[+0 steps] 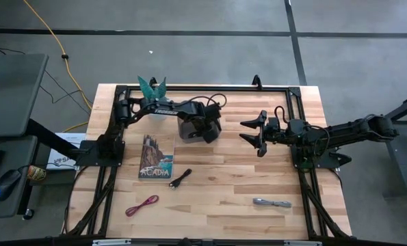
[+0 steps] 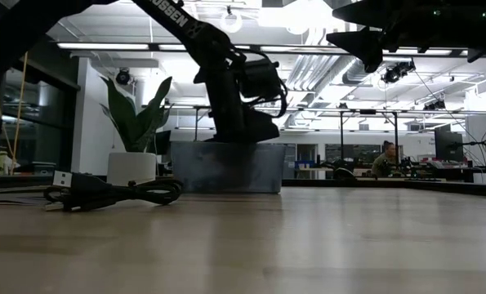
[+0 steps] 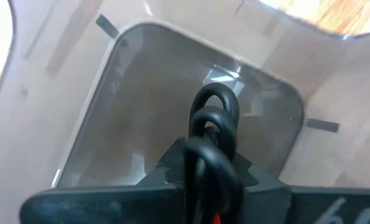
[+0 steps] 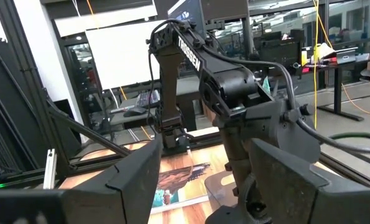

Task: Pick and place USB-C Cables
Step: Put the top black USB cable into the black bin

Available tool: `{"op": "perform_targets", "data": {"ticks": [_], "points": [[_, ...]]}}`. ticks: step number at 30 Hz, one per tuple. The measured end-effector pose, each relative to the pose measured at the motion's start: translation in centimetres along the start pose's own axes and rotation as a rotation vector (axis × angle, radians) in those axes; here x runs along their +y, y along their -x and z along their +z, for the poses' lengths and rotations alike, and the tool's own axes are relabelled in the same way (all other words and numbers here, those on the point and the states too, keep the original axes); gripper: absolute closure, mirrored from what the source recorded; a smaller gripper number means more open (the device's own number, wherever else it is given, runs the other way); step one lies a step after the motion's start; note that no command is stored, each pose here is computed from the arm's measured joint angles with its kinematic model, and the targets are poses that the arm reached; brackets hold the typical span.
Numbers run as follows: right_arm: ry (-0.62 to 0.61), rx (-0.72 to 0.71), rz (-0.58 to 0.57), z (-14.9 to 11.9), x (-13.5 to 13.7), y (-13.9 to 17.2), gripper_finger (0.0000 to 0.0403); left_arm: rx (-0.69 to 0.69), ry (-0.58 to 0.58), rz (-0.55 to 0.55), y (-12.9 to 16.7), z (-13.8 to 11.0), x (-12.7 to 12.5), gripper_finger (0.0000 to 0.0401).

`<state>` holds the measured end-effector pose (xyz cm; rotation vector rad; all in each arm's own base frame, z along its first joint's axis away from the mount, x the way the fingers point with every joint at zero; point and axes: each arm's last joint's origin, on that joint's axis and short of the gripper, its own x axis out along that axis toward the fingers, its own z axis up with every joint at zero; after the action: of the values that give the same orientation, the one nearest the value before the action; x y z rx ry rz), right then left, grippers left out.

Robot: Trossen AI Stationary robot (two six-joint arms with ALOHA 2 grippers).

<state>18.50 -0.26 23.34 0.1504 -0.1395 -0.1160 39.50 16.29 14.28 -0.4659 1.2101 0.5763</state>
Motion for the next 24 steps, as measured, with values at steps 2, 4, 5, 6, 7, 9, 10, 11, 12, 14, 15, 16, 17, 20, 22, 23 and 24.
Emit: {"op": "perform_targets", "data": {"ticks": [2, 4, 5, 6, 7, 9, 10, 11, 12, 14, 15, 16, 17, 20, 22, 23, 24], "points": [[0.0, 0.0, 0.0, 0.0, 0.0, 0.0, 0.0164, 0.005, 0.0, 0.001, -0.13, -0.07, 0.01, 0.036], [0.0, 0.0, -0.001, 0.0, 0.0, 0.0, 0.0164, 0.005, -0.001, 0.001, -0.13, -0.07, 0.01, 0.035], [0.0, 0.0, 0.0, 0.0, 0.0, 0.0, 0.0164, 0.005, -0.004, 0.001, -0.13, -0.07, 0.01, 0.0345], [0.0, 0.0, 0.0, 0.0, 0.0, 0.0, 0.0164, 0.004, -0.009, 0.001, -0.13, -0.06, 0.03, 0.0341], [0.0, 0.0, 0.0, 0.0, 0.0, 0.0, 0.0164, 0.004, -0.014, 0.001, -0.13, -0.07, 0.01, 0.0337], [0.0, 0.0, 0.0, 0.0, 0.0, 0.0, 0.0164, 0.004, -0.019, 0.001, -0.13, -0.06, 0.01, 0.0329], [0.0, 0.0, 0.0, 0.0, 0.0, 0.0, 0.0164, 0.004, -0.019, 0.0, -0.13, -0.06, 0.01, 0.0325], [0.0, 0.0, -0.001, 0.0, 0.0, 0.0, 0.0164, 0.004, -0.019, 0.001, -0.13, -0.06, 0.01, 0.0321], [0.0, 0.0, -0.001, 0.0, 0.0, 0.0, 0.0164, 0.004, -0.019, 0.0, -0.13, -0.06, 0.01, 0.0316], [0.0, 0.0, -0.001, 0.0, 0.0, 0.0, 0.0164, 0.004, -0.019, 0.0, -0.11, -0.06, 0.01, 0.0306], [0.0, 0.0, 0.0, 0.0, 0.0, 0.0, 0.0164, 0.004, -0.019, 0.0, -0.11, -0.06, 0.01, 0.03], [0.0, 0.0, 0.0, 0.0, 0.0, 0.0, 0.0164, 0.004, -0.019, 0.0, -0.11, -0.06, 0.01, 0.0294], [0.0, 0.0, 0.0, 0.0, 0.0, 0.0, 0.0164, 0.003, -0.022, 0.0, -0.11, -0.05, 0.0, 0.0288], [0.0, 0.0, 0.0, 0.0, 0.0, 0.0, 0.0164, 0.003, -0.046, -0.001, -0.1, -0.04, 0.02, 0.0267], [0.0, 0.0, 0.0, 0.0, 0.0, 0.0, 0.0164, 0.003, -0.063, 0.0, -0.09, -0.03, 0.02, 0.0252], [0.0, 0.0, 0.0, 0.0, 0.0, 0.0, 0.0164, 0.002, -0.069, 0.0, -0.08, -0.03, 0.02, 0.0244], [0.0, 0.0, -0.001, 0.0, 0.0, 0.0, 0.0164, 0.002, -0.07, 0.0, -0.07, -0.02, 0.03, 0.0236]]}}
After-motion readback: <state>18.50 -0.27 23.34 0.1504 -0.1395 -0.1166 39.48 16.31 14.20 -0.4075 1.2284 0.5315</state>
